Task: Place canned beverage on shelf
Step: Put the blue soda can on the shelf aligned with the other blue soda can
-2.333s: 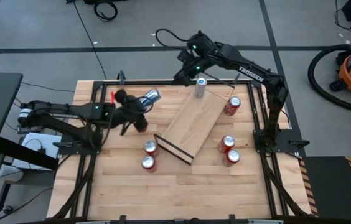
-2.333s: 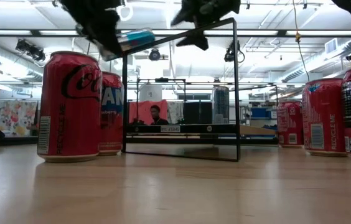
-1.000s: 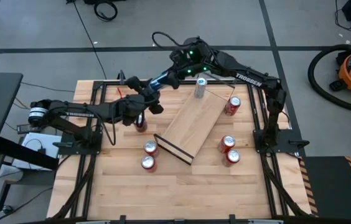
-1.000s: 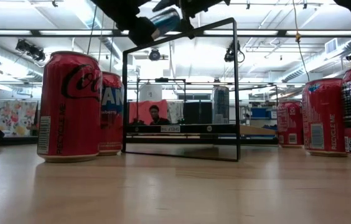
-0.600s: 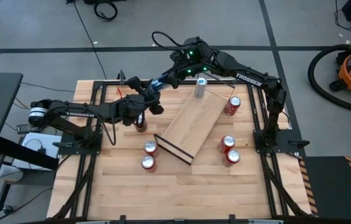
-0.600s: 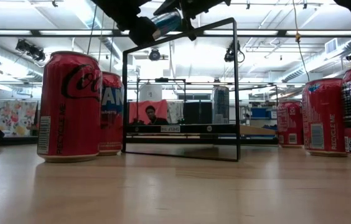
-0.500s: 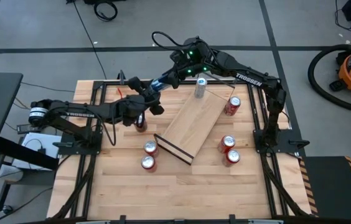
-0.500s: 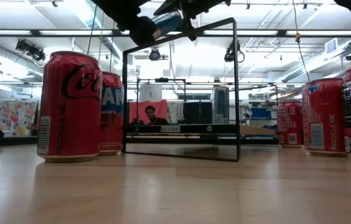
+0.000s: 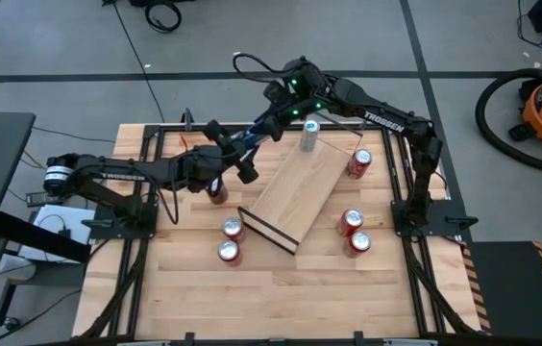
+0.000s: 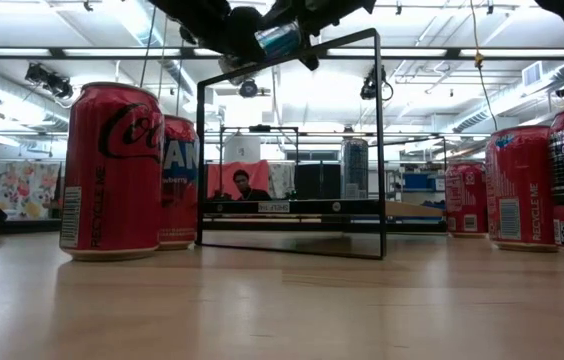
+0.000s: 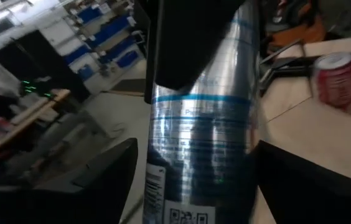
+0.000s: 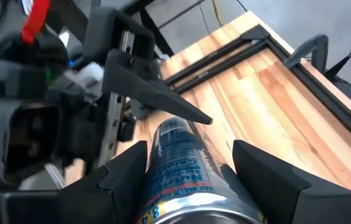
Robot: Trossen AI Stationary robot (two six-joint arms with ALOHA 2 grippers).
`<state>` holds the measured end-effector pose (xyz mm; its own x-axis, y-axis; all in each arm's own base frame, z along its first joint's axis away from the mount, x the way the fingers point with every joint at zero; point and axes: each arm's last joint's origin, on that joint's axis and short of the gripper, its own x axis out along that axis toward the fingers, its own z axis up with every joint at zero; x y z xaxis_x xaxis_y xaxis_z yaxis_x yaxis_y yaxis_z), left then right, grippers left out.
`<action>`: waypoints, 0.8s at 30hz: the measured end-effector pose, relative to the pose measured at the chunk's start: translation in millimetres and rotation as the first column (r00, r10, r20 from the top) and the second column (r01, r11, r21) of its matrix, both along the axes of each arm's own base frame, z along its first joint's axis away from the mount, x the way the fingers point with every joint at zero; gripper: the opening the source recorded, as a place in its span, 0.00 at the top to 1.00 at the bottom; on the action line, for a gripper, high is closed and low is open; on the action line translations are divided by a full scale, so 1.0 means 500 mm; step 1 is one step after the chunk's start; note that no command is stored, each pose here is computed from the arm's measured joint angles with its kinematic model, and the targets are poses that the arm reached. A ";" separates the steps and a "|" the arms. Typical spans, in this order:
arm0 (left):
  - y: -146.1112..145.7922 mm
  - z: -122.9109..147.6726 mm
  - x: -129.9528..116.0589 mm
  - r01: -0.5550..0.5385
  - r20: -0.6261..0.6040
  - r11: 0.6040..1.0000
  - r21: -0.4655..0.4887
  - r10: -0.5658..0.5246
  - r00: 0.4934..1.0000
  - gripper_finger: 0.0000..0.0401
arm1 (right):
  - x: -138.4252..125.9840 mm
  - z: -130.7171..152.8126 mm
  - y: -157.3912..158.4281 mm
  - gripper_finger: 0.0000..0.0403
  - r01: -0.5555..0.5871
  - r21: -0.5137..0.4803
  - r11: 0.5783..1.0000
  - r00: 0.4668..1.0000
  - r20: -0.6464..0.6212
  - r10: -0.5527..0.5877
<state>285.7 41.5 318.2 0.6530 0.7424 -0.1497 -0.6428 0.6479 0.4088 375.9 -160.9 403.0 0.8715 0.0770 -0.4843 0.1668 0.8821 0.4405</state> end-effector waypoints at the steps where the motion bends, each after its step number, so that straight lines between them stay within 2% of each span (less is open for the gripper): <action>1: -0.001 0.001 -0.001 0.020 0.018 1.000 -0.021 -0.019 1.000 0.21 | -0.002 -0.002 0.000 0.41 -0.010 -0.012 1.000 1.000 -0.012 0.010; 7: -0.009 0.007 -0.018 0.131 0.098 0.975 -0.181 -0.114 0.989 0.21 | -0.021 -0.024 -0.012 0.41 -0.065 -0.070 0.995 0.991 -0.121 0.056; 10: -0.015 0.004 -0.024 0.216 0.133 0.936 -0.277 -0.185 0.974 0.21 | -0.036 -0.034 -0.019 0.41 -0.124 -0.098 0.987 0.979 -0.177 0.105; 13: -0.020 0.008 -0.035 0.309 0.173 0.877 -0.368 -0.262 0.949 0.21 | -0.050 -0.045 -0.020 0.40 -0.212 -0.144 0.966 0.955 -0.241 0.174; 18: -0.015 0.003 -0.042 0.382 0.224 0.780 -0.496 -0.310 0.924 0.21 | -0.079 -0.067 -0.009 0.40 -0.402 -0.219 0.889 0.861 -0.422 0.285; 21: -0.005 -0.001 -0.044 0.417 0.258 0.706 -0.572 -0.327 0.909 0.21 | -0.092 -0.077 -0.002 0.40 -0.507 -0.260 0.822 0.784 -0.535 0.314; 24: 0.006 -0.001 -0.046 0.465 0.307 0.624 -0.627 -0.351 0.885 0.21 | -0.099 -0.083 -0.001 0.40 -0.578 -0.291 0.762 0.731 -0.599 0.326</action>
<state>262.8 44.6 317.9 0.9191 0.1301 -0.3720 -0.2557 0.9152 -0.3115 326.5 -161.6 361.4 0.4177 0.0723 -0.9057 -0.2285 0.9732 -0.0277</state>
